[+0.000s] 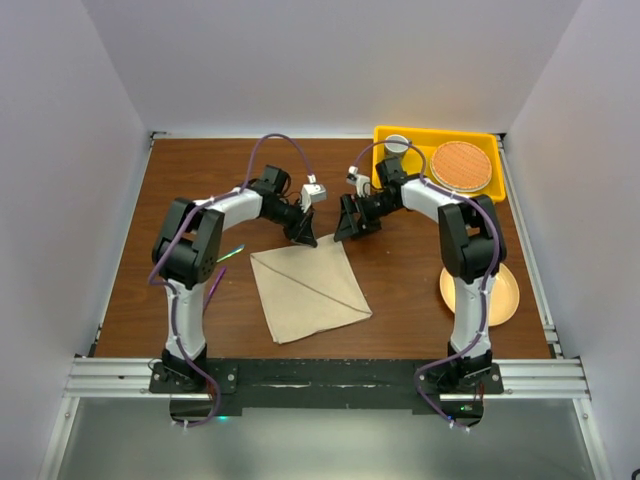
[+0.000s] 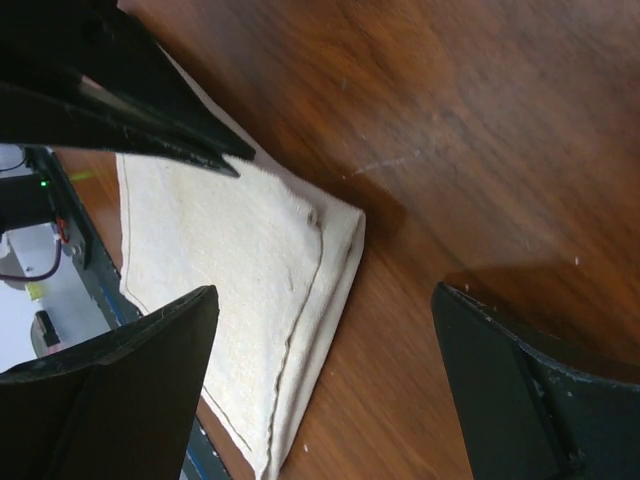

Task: Fold the napkin into a case and place the utensils inside
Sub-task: Pick up the upper triangle-folded napkin from the center of the board.

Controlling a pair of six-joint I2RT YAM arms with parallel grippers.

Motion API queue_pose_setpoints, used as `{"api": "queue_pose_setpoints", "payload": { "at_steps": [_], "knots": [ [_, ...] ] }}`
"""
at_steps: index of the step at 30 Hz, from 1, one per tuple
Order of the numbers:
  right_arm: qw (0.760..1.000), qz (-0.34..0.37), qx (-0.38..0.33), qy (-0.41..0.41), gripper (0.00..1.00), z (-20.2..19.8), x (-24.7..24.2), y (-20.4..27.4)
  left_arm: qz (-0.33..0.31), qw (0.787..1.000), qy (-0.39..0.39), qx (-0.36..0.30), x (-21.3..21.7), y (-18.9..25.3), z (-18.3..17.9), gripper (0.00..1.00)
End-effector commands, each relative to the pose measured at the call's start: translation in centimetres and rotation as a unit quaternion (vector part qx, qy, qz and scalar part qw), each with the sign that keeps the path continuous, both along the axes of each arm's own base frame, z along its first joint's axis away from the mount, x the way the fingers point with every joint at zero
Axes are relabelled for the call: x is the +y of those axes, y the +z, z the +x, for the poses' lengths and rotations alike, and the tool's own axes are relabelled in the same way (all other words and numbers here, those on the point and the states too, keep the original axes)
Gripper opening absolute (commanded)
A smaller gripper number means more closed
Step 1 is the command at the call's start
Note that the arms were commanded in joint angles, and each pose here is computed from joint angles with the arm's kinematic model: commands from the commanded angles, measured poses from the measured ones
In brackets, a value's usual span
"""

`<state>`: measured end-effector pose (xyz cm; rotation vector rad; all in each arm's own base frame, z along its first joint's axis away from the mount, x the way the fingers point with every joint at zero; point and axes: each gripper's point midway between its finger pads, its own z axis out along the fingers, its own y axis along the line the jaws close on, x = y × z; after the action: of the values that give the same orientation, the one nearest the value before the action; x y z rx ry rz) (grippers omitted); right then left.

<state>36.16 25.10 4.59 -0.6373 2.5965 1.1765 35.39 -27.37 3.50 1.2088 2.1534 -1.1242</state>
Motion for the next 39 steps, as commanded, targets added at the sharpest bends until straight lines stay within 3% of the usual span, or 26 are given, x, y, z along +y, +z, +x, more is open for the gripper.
{"api": "queue_pose_setpoints", "payload": {
  "at_steps": [1,5,11,15,21,22,23,24,26,27,30,32,33,34,37,39],
  "knots": [
    [0.999,0.032,-0.017,0.026,0.94,0.7,1.0,-0.1,-0.055,0.996,-0.036,-0.064,-1.0,4.2,0.0,0.06],
    [0.998,0.05,-0.009,0.039,0.92,0.2,1.4,-0.9,-0.071,0.994,-0.045,-0.073,-1.3,5.1,-0.4,0.04],
    [0.993,0.092,0.005,0.07,0.81,-1.0,2.8,-0.2,-0.07,0.993,-0.053,-0.078,-1.3,5.3,-0.8,0.03],
    [0.992,0.097,0.005,0.085,0.7,-2.1,3.5,-0.2,-0.077,0.992,-0.057,-0.084,-1.3,5.8,-1.1,0.02],
    [0.99,0.107,0.016,0.089,0.42,-2.6,4.2,-0.1,-0.078,0.991,-0.063,-0.09,-1.2,6.0,-1.6,0.02],
    [0.99,0.108,0.016,0.09,0.37,-2.6,4.2,0.0,-0.077,0.991,-0.062,-0.091,-1.0,5.9,-1.5,0.04],
    [0.99,0.108,0.014,0.091,0.25,-2.7,4.2,0.1,-0.071,0.992,-0.056,-0.088,-0.7,5.7,-1.5,0.12],
    [0.99,0.11,0.011,0.091,0.2,-2.7,4.2,0.4,-0.07,0.993,-0.052,-0.086,-0.4,5.7,-1.5,0.34],
    [0.989,0.112,-0.004,0.092,0.01,-2.7,4.2,1.2,-0.072,0.994,-0.032,-0.07,1.2,5.7,-0.9,0.51],
    [0.989,0.111,-0.009,0.093,0.0,-2.7,4.3,1.5,-0.072,0.995,-0.023,-0.066,1.9,5.7,-0.6,0.61],
    [0.988,0.112,-0.033,0.105,0.0,-3.0,4.7,2.7,-0.067,0.997,0.005,-0.035,5.9,4.9,0.3,0.75],
    [0.986,0.111,-0.045,0.116,0.0,-3.4,4.7,3.3,-0.064,0.997,-0.017,-0.05,6.8,5.0,0.7,0.77],
    [0.985,0.112,-0.049,0.122,0.0,-3.6,4.9,3.6,-0.057,0.998,-0.019,-0.011,7.6,4.1,-0.3,0.79],
    [0.984,0.114,-0.057,0.126,0.0,-3.8,4.9,4.1,-0.057,0.998,-0.032,-0.019,7.9,3.9,-0.4,0.82],
    [0.981,0.118,-0.077,0.136,0.0,-4.2,5.2,5.5,-0.064,0.997,-0.034,0.001,8.7,3.2,-1.0,0.97],
    [0.979,0.121,-0.086,0.142,0.0,-4.4,5.4,6.1,-0.063,0.997,-0.035,0.01,9.0,2.6,-1.4,1.0]
  ]
}}
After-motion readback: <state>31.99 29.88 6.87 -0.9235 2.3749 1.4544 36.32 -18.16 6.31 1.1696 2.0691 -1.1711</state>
